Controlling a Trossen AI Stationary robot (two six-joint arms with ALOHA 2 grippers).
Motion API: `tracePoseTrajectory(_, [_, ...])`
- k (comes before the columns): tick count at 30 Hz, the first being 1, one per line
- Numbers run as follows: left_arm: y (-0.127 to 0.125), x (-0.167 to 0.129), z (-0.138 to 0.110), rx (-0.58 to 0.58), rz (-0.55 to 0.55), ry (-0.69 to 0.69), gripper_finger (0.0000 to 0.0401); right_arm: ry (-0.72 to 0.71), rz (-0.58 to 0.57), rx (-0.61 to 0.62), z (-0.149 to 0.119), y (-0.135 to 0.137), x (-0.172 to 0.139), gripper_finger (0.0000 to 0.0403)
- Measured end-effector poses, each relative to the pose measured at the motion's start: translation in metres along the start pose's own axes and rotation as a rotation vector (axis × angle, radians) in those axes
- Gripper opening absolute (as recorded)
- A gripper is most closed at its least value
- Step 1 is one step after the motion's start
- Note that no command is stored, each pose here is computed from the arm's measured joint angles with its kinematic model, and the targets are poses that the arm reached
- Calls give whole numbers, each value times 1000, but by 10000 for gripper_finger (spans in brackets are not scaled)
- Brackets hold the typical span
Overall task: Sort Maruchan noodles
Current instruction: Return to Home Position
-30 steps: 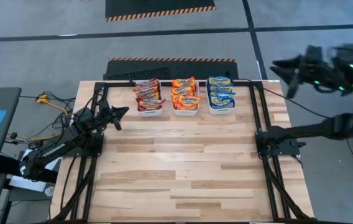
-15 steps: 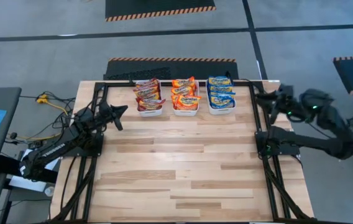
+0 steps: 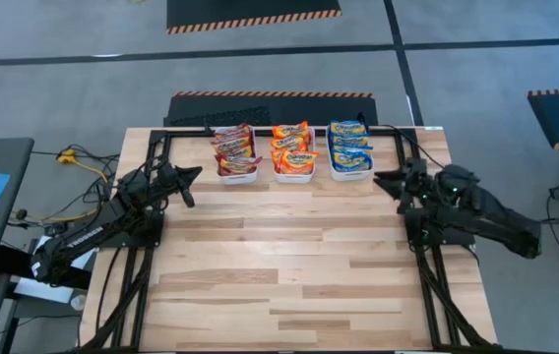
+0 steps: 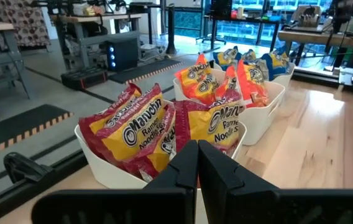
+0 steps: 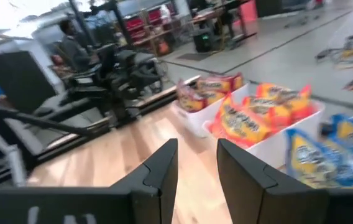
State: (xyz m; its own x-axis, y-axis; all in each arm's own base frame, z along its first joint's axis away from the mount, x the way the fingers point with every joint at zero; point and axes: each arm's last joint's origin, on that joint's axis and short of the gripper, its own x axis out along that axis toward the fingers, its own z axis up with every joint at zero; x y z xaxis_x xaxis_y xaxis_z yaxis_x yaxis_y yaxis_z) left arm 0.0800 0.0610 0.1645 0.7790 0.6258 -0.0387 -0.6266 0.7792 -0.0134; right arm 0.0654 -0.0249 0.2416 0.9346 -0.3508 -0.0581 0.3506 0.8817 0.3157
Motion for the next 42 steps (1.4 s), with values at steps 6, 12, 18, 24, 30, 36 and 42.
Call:
tracePoseTrajectory(6, [0,0,0,-5,0,0,0,4,97,48,-28,-5,13,137])
tracePoseTrajectory(12, [0,0,0,-7,-1,0,0,15,144,36,-43,-6,19,137])
tracePoseTrajectory(18, [0,0,0,-7,-1,0,0,88,159,52,-64,-9,25,137])
tracePoseTrajectory(24, [0,0,0,-8,-1,0,0,74,164,83,-69,-7,30,137])
tracePoseTrajectory(30, [0,0,0,-8,-2,0,0,92,140,79,-71,-8,29,137])
tracePoseTrajectory(36, [0,0,0,-8,-2,0,0,101,136,78,-71,-8,29,137])
tracePoseTrajectory(42, [0,0,1,-8,-2,0,0,104,135,78,-72,-9,29,137])
